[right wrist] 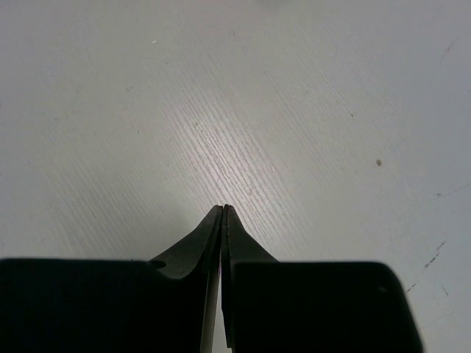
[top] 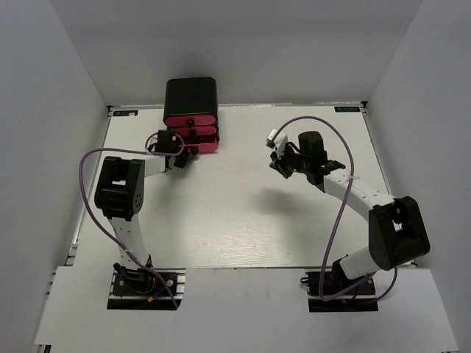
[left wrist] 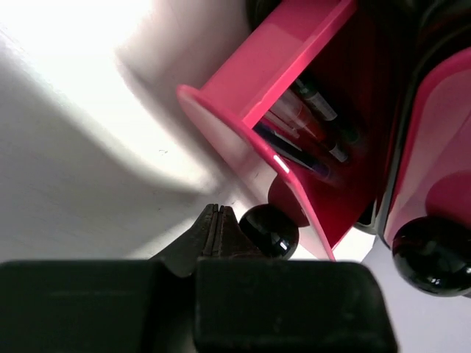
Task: Sort the stationery into containers
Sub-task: Close the drawer in the storage box, then reset both arms
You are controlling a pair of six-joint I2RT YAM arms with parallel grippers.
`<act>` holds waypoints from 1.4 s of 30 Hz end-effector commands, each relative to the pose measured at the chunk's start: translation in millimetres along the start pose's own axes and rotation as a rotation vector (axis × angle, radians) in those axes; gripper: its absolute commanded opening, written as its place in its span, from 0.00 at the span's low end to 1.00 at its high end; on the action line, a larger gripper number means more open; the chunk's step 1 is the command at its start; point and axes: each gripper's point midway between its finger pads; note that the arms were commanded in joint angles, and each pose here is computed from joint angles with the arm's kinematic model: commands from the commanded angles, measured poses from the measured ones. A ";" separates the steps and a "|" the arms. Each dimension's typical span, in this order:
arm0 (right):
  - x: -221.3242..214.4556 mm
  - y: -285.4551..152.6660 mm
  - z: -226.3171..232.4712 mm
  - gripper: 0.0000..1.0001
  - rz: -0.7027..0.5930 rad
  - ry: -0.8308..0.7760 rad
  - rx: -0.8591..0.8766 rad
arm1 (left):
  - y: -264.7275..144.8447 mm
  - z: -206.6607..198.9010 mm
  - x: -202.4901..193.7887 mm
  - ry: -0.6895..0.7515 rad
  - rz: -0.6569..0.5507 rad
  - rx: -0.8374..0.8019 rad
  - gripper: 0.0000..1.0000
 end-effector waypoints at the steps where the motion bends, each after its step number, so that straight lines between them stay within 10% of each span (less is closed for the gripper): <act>1: 10.8 -5.7 -0.1 0.06 -0.046 0.006 0.004 | -2.2 -18.5 13.2 -0.029 -0.030 -0.031 0.00; 30: -9.9 -15.0 10.7 0.10 -0.005 0.034 0.029 | -4.7 -51.4 27.6 -0.124 -0.075 -0.121 0.02; 39: -14.0 -19.7 17.8 0.66 -0.007 0.040 0.041 | -69.7 33.9 -11.0 -0.036 0.003 0.023 0.22; 42: -13.4 -22.2 18.2 0.81 -0.011 0.053 0.035 | -105.5 49.4 -16.8 0.081 0.001 0.013 0.45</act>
Point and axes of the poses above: each gripper's point midway between its finger pads, its own y axis out along the fingers, its own z axis along the line the jaws close on, x = y × z, and after that the axes turned 5 degrees about y, right-handed
